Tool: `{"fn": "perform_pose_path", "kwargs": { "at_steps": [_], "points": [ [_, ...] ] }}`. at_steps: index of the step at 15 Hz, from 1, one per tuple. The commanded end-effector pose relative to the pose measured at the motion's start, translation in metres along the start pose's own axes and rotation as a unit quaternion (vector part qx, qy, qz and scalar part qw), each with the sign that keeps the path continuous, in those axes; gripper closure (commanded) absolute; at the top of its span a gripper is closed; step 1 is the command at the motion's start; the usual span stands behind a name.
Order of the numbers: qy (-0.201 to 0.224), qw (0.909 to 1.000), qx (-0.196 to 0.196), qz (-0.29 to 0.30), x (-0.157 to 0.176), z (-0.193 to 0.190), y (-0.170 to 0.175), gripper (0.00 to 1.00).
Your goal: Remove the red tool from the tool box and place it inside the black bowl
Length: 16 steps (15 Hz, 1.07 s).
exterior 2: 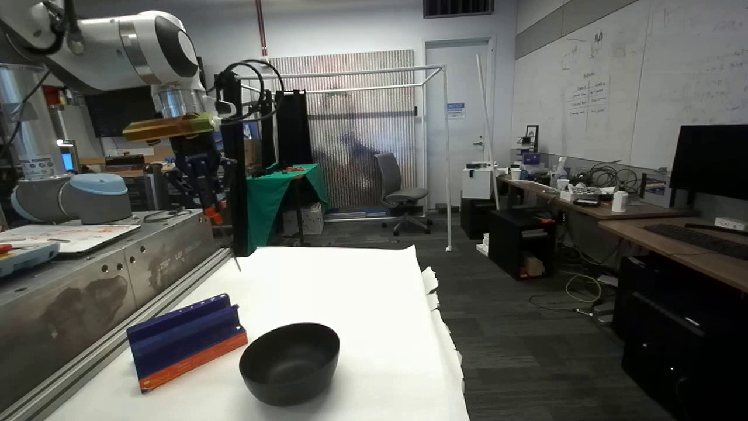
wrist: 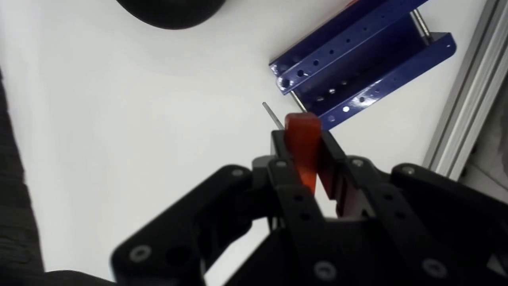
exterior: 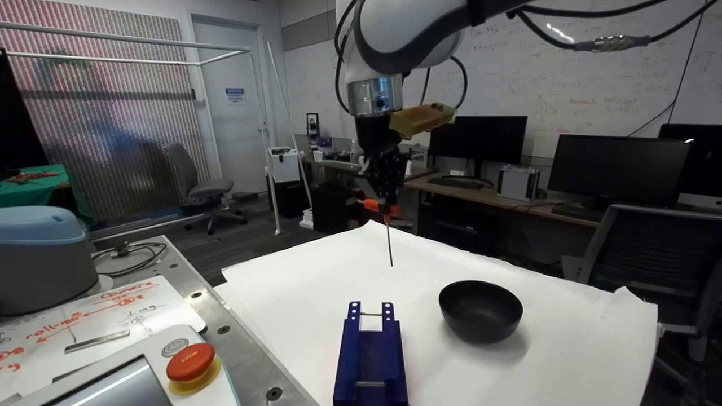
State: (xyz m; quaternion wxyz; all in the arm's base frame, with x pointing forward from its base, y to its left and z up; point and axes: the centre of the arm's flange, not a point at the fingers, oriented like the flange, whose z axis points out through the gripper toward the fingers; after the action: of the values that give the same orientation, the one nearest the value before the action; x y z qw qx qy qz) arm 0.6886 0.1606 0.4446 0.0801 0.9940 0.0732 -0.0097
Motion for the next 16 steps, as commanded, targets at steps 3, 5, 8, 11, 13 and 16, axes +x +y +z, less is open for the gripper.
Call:
{"fn": "perform_pose_path", "kwargs": {
  "at_steps": [3,5,8,11,13,16],
  "points": [
    [-0.047,0.9877,-0.094,0.115,-0.031,0.059,0.058,0.94],
    [-0.081,0.9767,-0.120,0.158,-0.033,0.096,0.078,0.94],
    [-0.139,0.9543,-0.152,0.217,-0.039,0.138,0.098,0.94],
    [-0.204,0.9303,-0.167,0.255,-0.047,0.167,0.103,0.93],
    [-0.235,0.9231,-0.160,0.259,-0.051,0.178,0.099,0.92],
    [-0.261,0.9215,-0.134,0.254,-0.054,0.181,0.090,0.87]
  ]
}}
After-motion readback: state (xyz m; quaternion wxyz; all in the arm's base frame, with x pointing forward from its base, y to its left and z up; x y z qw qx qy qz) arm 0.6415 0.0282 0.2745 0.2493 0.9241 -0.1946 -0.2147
